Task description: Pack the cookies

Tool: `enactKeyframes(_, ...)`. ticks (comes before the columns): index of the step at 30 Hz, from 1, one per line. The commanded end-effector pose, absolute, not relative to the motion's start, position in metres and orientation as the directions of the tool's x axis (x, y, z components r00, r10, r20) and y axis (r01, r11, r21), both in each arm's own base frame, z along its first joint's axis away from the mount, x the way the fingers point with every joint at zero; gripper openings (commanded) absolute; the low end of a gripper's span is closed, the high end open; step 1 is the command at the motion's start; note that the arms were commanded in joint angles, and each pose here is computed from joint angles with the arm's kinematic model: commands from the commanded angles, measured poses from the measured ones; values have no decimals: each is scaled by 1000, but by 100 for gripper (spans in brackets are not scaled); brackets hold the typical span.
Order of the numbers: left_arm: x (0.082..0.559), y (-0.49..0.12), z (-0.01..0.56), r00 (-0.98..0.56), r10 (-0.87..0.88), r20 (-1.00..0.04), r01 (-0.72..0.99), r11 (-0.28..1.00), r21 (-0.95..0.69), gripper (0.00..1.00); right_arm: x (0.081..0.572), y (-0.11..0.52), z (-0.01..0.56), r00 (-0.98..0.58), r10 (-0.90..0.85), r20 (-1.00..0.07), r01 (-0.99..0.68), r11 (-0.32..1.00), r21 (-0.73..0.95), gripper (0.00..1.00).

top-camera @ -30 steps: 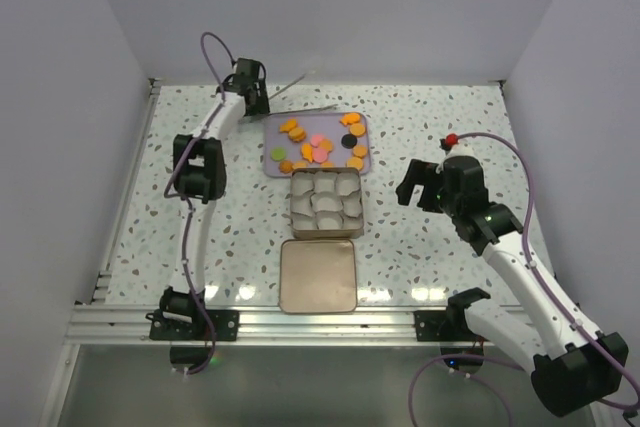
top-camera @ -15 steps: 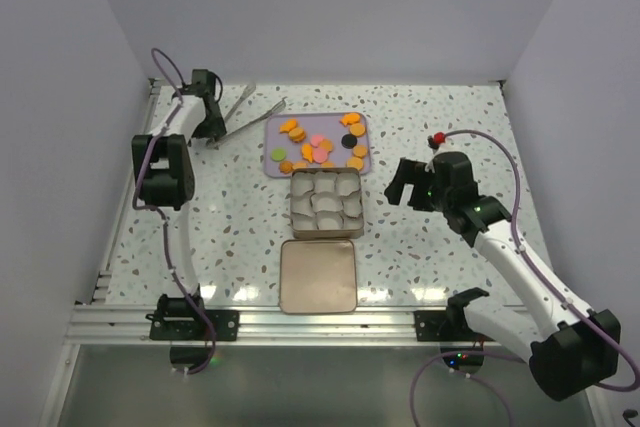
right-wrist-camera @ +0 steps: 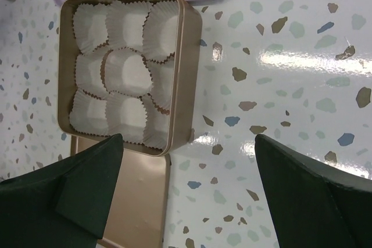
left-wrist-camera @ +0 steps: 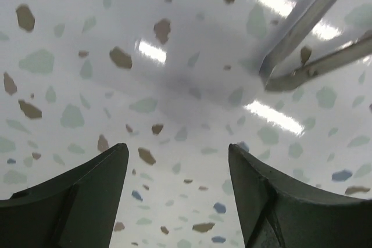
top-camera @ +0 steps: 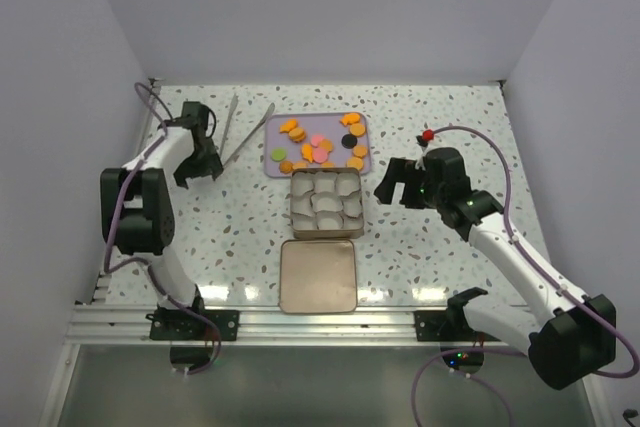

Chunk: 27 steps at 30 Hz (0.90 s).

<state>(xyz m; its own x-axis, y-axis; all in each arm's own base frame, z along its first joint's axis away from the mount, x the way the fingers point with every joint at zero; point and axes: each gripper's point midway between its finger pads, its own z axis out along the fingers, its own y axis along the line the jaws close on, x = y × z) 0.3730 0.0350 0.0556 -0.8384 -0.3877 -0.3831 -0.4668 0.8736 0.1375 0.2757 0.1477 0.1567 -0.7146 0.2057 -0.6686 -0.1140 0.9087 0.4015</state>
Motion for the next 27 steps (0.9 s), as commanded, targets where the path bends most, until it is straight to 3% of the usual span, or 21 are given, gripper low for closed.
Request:
enactKeyframes(1,344,28,76,-799,-436,-414,-505,861,69,75,274,156,174,-691,204,-694,-166,889,427,99)
enactKeyframes(7,308,11,93,-794,-439,-420,-467,883,-40,71,261,147,173,-695,164,-700,-177,905,387,99)
enactKeyframes(11,352,5,144,-717,-343,-607,-345,931,-119,73,260,143,196,-657,143,-740,-212,907,363,99)
enactKeyframes(12,362,2,152,-712,-298,-636,-286,950,-125,75,260,145,202,-648,151,-746,-220,901,373,99)
enactKeyframes(13,378,0,162,-685,-277,-674,-256,958,-133,83,257,150,211,-641,171,-748,-235,884,404,99)
enactKeyframes(15,404,-5,168,-690,-196,-697,-161,980,-116,100,254,150,212,-670,312,-673,-107,858,503,99)
enactKeyframes(17,430,-9,165,-707,-135,-694,-96,991,-96,100,247,144,204,-716,394,-576,31,843,537,99)
enactKeyframes(19,447,-12,161,-714,-70,-697,-27,997,-72,100,239,153,196,-779,327,-535,-7,849,529,99)
enactKeyframes(21,467,-16,156,-709,-18,-705,36,997,-62,100,235,153,202,-796,260,-547,-62,864,500,99)
enactKeyframes(27,496,-19,117,-760,35,-649,86,995,-48,100,228,157,216,-766,276,-581,-110,833,542,99)
